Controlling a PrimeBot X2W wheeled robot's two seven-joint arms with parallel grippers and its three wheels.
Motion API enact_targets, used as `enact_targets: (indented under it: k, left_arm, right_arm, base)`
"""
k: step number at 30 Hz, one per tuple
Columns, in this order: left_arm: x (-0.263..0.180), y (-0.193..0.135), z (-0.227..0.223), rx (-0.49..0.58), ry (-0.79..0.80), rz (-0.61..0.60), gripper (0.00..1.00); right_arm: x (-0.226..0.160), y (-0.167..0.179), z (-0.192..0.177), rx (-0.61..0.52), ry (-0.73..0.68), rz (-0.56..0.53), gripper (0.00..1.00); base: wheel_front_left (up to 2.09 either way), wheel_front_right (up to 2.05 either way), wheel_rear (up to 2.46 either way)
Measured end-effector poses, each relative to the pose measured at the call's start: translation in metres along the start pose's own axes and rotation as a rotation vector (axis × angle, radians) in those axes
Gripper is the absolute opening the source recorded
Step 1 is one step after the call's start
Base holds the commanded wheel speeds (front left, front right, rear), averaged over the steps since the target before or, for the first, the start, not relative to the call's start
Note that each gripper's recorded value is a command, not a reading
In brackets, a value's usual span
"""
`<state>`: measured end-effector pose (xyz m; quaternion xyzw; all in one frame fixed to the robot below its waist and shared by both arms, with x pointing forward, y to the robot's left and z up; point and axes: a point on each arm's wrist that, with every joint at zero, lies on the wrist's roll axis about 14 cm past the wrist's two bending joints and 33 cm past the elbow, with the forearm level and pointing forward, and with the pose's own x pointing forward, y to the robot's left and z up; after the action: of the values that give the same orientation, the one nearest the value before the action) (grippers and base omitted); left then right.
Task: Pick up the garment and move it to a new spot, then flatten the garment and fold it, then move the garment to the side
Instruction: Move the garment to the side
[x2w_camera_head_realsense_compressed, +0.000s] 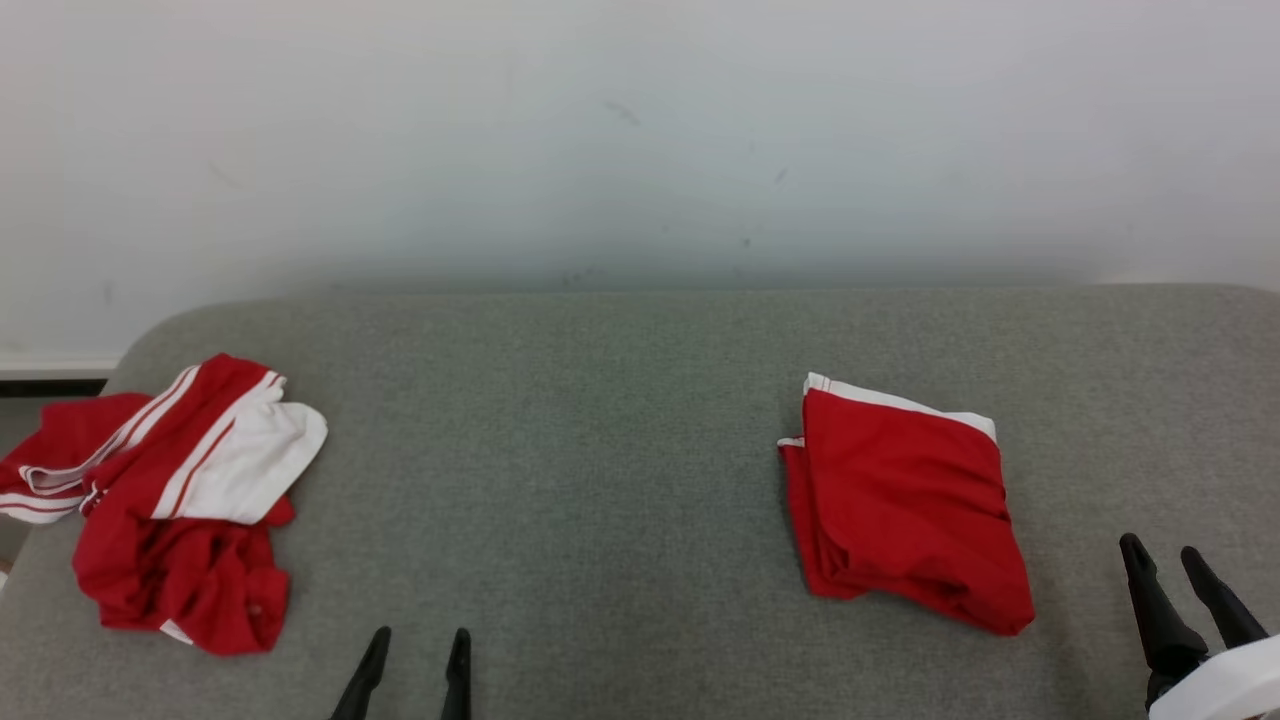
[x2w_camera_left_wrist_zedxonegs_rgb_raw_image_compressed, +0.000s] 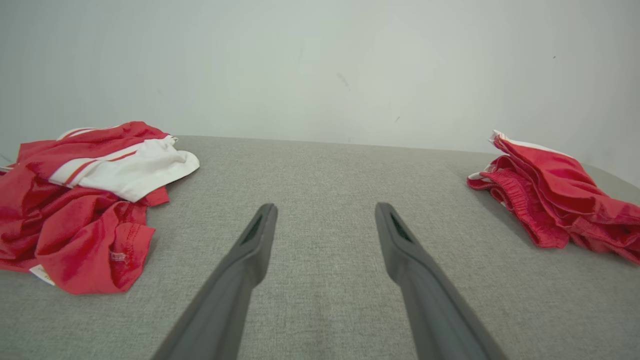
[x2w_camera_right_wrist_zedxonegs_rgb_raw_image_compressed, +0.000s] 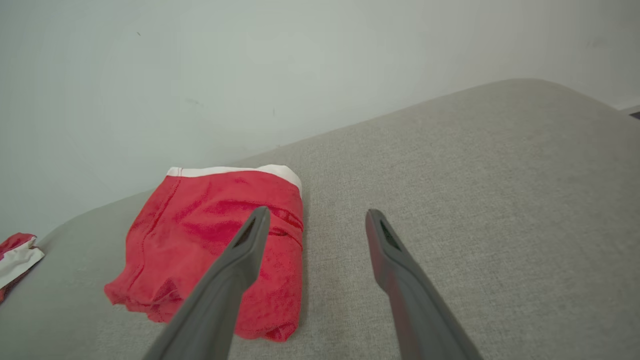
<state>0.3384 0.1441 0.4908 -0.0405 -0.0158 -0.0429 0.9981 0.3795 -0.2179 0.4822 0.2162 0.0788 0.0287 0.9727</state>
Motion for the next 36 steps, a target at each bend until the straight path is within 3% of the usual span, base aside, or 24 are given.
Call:
enact_targets:
  k: [6, 16, 21, 22, 23, 30, 36]
  left_arm:
    - [0.011, 0.003, -0.004, -0.009, 0.012, 0.009, 1.00]
    - [0.016, 0.019, -0.016, -0.020, 0.050, 0.068, 1.00]
    - [0.011, 0.028, -0.018, -0.019, 0.060, 0.106, 1.00]
    - [0.011, 0.029, -0.018, -0.018, 0.061, 0.109, 1.00]
    - [0.012, 0.030, -0.018, -0.017, 0.061, 0.112, 1.00]
    - [0.021, 0.025, -0.018, -0.017, 0.058, 0.090, 1.00]
    - [0.044, -0.002, -0.023, -0.016, 0.058, -0.017, 1.00]
  right_arm:
    - [0.037, 0.009, -0.016, 0.115, 0.232, 0.036, 1.00]
    - [0.070, 0.028, -0.082, 0.116, 0.607, 0.085, 1.00]
    - [0.074, 0.037, -0.102, 0.110, 0.678, 0.102, 1.00]
    - [0.076, 0.038, -0.102, 0.109, 0.674, 0.102, 0.34]
    - [0.078, 0.036, -0.102, 0.112, 0.659, 0.093, 0.00]
    - [0.079, 0.033, -0.097, 0.106, 0.628, 0.081, 0.00]
    - [0.076, -0.011, -0.067, 0.039, 0.553, -0.020, 0.00]
  base:
    - [0.00, 0.00, 0.00]
    - [0.00, 0.00, 0.00]
    - [0.00, 0.00, 0.00]
    - [0.00, 0.00, 0.00]
    - [0.00, 0.00, 0.00]
    - [0.00, 0.00, 0.00]
    - [0.00, 0.00, 0.00]
